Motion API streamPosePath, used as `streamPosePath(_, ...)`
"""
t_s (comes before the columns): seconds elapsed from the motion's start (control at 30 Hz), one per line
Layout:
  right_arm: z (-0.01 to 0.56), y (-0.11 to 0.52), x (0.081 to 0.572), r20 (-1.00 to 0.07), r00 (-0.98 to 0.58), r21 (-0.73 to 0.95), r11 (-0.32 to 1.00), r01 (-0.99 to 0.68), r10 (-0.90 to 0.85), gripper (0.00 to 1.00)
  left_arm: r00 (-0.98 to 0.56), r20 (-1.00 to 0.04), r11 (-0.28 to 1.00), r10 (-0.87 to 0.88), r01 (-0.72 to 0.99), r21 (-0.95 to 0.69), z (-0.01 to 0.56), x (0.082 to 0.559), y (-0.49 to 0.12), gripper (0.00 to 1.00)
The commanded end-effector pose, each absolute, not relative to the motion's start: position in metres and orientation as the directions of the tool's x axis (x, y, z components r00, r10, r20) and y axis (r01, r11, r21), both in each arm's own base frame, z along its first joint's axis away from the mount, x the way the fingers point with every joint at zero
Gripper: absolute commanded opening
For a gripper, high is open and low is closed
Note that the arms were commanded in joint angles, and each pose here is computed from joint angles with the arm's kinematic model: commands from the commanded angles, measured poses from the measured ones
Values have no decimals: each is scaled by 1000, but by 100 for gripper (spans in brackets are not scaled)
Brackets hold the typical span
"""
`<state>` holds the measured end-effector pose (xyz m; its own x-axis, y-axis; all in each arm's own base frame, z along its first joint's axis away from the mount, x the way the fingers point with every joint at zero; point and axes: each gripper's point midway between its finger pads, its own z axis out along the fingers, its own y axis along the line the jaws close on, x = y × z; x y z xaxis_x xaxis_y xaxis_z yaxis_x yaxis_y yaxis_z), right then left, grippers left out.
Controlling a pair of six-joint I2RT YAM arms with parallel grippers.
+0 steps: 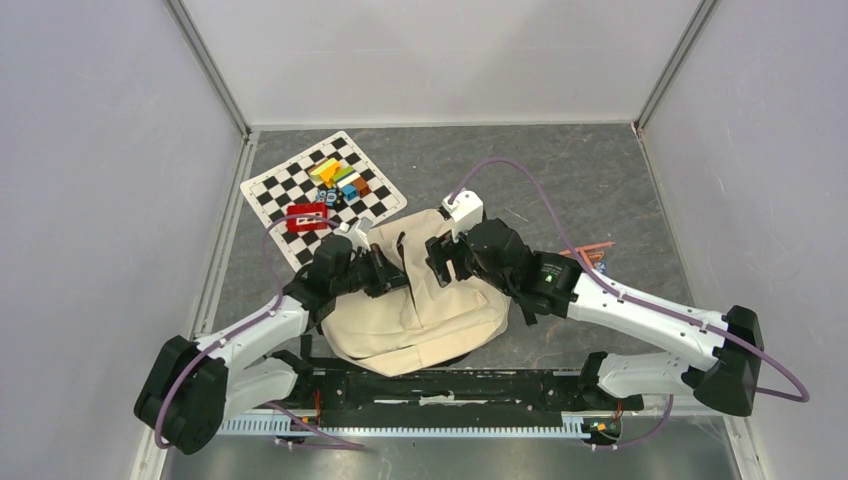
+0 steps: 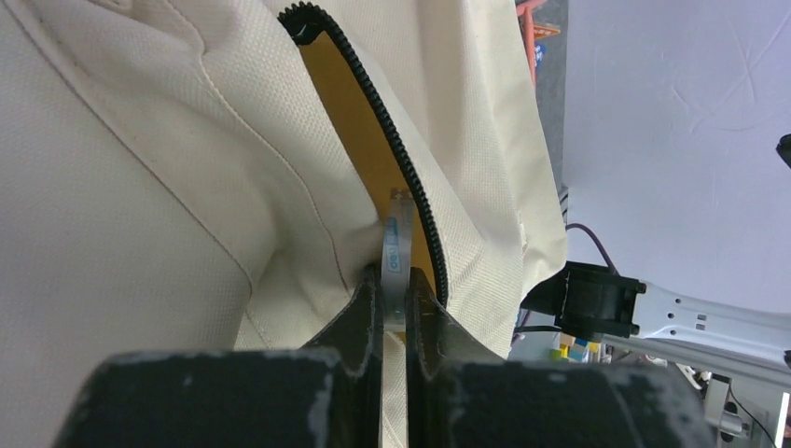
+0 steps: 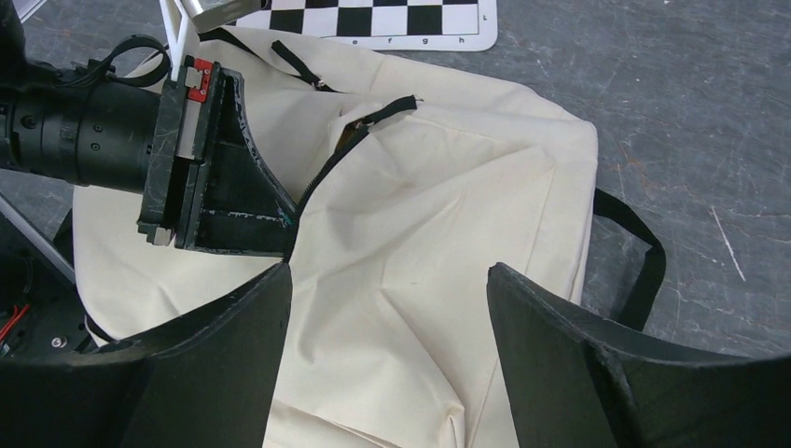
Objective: Pack the student bag
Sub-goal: Place the stationery in the student bag.
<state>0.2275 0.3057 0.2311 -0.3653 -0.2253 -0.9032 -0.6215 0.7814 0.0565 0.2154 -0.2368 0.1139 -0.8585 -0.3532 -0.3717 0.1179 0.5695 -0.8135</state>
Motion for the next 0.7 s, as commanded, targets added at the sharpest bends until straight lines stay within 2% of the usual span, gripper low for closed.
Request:
streamPosePath(0.0, 244, 295, 231, -921, -343, 55, 811, -583, -184, 82, -845, -424, 545, -325, 199, -815, 131, 226, -245, 13)
streamPosePath(0.23, 239, 293, 231, -916, -350, 46, 814, -579, -197, 84, -810, -502, 658, -305, 202, -725, 125, 226, -224, 54)
streamPosePath(0.3, 238, 294, 231, -915, -351, 46, 813, -580, -199, 84, -805, -513, 692, -296, 190, -697, 122, 223, -215, 60)
streamPosePath(0.43, 235, 295, 231, -912, -357, 45, 813, -580, -204, 84, -793, -534, 719, -293, 185, -670, 123, 222, -207, 63)
streamPosePath(0.57, 235, 295, 231, -911, -359, 47, 814, -579, -203, 84, -787, -540, 717, -298, 189, -671, 125, 221, -207, 57)
streamPosePath(0.67, 234, 292, 231, -911, -360, 44, 818, -574, -204, 84, -784, -545, 703, -298, 206, -681, 128, 222, -210, 62)
